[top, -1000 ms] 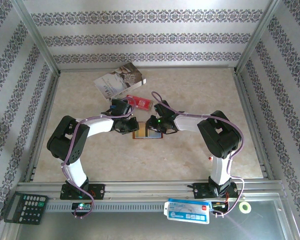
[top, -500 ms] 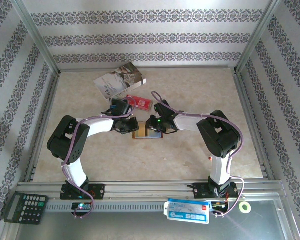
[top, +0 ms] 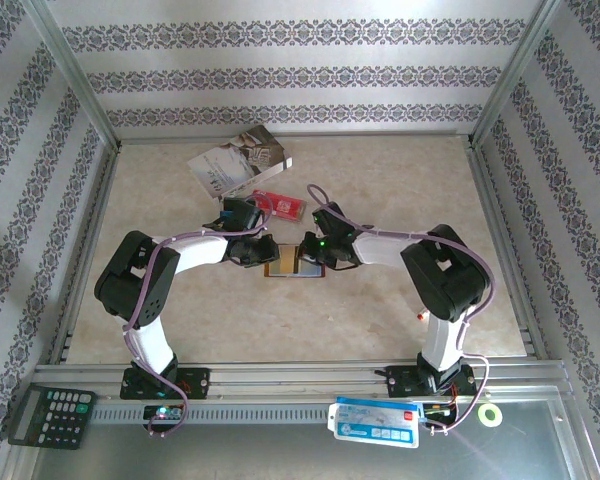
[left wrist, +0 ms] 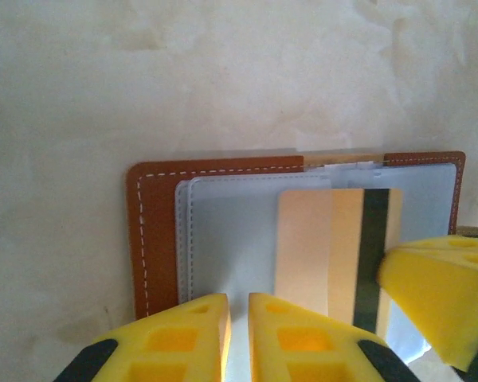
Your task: Take the credit cards out of the card holder
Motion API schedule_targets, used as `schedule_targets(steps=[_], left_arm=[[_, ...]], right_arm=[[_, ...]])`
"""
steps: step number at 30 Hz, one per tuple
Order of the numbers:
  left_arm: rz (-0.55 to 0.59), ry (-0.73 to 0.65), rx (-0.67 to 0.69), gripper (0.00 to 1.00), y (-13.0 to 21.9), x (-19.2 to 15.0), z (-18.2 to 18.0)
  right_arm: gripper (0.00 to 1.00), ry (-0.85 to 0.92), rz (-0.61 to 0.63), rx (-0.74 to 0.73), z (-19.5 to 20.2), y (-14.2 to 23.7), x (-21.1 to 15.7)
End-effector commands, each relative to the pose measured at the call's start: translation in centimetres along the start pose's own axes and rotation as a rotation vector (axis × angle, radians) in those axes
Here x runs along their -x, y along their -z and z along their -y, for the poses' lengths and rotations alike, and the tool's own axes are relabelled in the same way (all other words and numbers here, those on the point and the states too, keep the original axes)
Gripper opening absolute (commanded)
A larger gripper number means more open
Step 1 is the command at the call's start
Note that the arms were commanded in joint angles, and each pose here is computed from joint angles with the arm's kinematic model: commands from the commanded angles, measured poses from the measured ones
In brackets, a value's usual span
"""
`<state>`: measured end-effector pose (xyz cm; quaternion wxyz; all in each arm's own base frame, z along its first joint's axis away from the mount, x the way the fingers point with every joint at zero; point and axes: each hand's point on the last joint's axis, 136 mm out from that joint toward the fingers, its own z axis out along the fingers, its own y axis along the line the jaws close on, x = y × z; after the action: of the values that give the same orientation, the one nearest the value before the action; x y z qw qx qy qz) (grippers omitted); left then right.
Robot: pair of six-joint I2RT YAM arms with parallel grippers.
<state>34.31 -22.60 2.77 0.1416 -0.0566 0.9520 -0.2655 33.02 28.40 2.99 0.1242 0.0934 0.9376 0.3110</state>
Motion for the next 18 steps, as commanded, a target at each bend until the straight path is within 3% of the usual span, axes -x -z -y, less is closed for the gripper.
schedule_targets(steps=[1, 8, 14, 18], left_arm=[[-0.053, 0.002, 0.104, 0.18, -0.4, -1.8, -2.1], [0.008, 0.006, -0.011, 0.28, 1.7, 0.0, 0.5], [0.119, 0.093, -0.257, 0.35, 5.8, 3.2, 3.6], [0.151, 0.112, -0.423, 0.48, 7.9, 4.4, 5.7]], right_arm=[[0.0, -0.022, 0.069, -0.046, 1.9, 1.2, 0.8], [0.0, 0.009, 0.199, 0.065, 0.6, 4.0, 2.4], [0.0, 0.113, 0.272, 0.225, -2.8, 7.0, 3.3], [0.0, 0.132, 0.286, 0.357, -5.0, 8.6, 3.7]])
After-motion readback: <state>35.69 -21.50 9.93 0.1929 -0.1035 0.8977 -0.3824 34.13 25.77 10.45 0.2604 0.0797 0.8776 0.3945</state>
